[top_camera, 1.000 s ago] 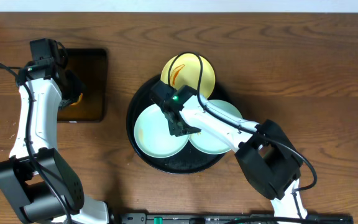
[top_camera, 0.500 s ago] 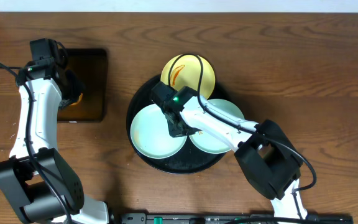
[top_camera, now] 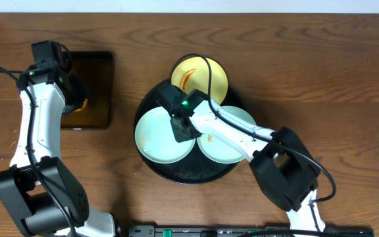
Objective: Clean dirty plates on tray and stack at the side
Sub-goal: 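Grasp the rim of the left light-blue plate with the right gripper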
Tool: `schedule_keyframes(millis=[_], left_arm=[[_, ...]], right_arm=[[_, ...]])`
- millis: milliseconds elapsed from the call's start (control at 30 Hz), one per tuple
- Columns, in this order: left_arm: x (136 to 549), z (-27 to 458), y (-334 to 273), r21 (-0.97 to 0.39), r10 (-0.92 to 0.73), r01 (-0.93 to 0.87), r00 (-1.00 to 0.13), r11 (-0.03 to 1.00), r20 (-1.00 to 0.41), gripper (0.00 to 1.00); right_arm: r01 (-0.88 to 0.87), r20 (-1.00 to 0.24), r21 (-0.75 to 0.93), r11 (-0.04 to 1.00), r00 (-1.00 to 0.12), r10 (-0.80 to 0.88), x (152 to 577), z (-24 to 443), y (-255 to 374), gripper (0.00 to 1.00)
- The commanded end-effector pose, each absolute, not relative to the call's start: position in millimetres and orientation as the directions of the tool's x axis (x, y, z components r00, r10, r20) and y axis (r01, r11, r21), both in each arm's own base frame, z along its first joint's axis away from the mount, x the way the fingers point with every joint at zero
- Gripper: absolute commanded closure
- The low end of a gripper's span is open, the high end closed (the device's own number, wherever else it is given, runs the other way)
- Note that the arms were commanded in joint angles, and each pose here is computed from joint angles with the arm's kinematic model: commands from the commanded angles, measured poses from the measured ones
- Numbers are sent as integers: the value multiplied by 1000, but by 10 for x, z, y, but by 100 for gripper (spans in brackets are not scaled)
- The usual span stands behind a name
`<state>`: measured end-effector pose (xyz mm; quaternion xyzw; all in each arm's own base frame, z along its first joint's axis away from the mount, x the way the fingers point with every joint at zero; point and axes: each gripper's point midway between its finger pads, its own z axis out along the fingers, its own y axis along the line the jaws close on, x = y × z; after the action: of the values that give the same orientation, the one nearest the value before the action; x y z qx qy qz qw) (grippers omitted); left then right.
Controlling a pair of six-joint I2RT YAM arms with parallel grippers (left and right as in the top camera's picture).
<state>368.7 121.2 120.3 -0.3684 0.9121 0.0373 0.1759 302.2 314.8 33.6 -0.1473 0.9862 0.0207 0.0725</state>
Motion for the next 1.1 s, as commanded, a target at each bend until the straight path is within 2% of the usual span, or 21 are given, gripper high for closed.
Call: schedule_keyframes(millis=[0,133,233,333,567,800,1067], left_arm=[[3633,1105,1230,-38,-653,-681,-683,731,-326,92],[3633,1105,1230,-38,-653,-681,-683,731,-326,92],[3633,1105,1229,-39,-653,-681,-683,731,-326,92],[3633,1105,1230,-38,-653,-681,-683,731,-326,92],[3633,1105,1230,-38,-653,-681,-683,731,-326,92],[3633,1105,1230,-38,-653,-681,-683,731,-326,92],[3633,1105,1230,-38,-653,-681,-683,731,-326,92]], right_arm=[[-413,-209,38,910,-894,-397,3091,519,3288,99],[-407,-208,35,913,-897,-391,3153,519,3224,97],[-388,-222,18,921,-900,-375,3243,524,3156,78],[-374,-254,-18,927,-895,-366,3376,534,3082,72],[-375,-253,-11,927,-896,-365,3495,439,3022,73],[-387,-216,28,922,-902,-372,3426,329,3075,75],[-389,-203,25,921,-904,-376,3373,227,3046,72]])
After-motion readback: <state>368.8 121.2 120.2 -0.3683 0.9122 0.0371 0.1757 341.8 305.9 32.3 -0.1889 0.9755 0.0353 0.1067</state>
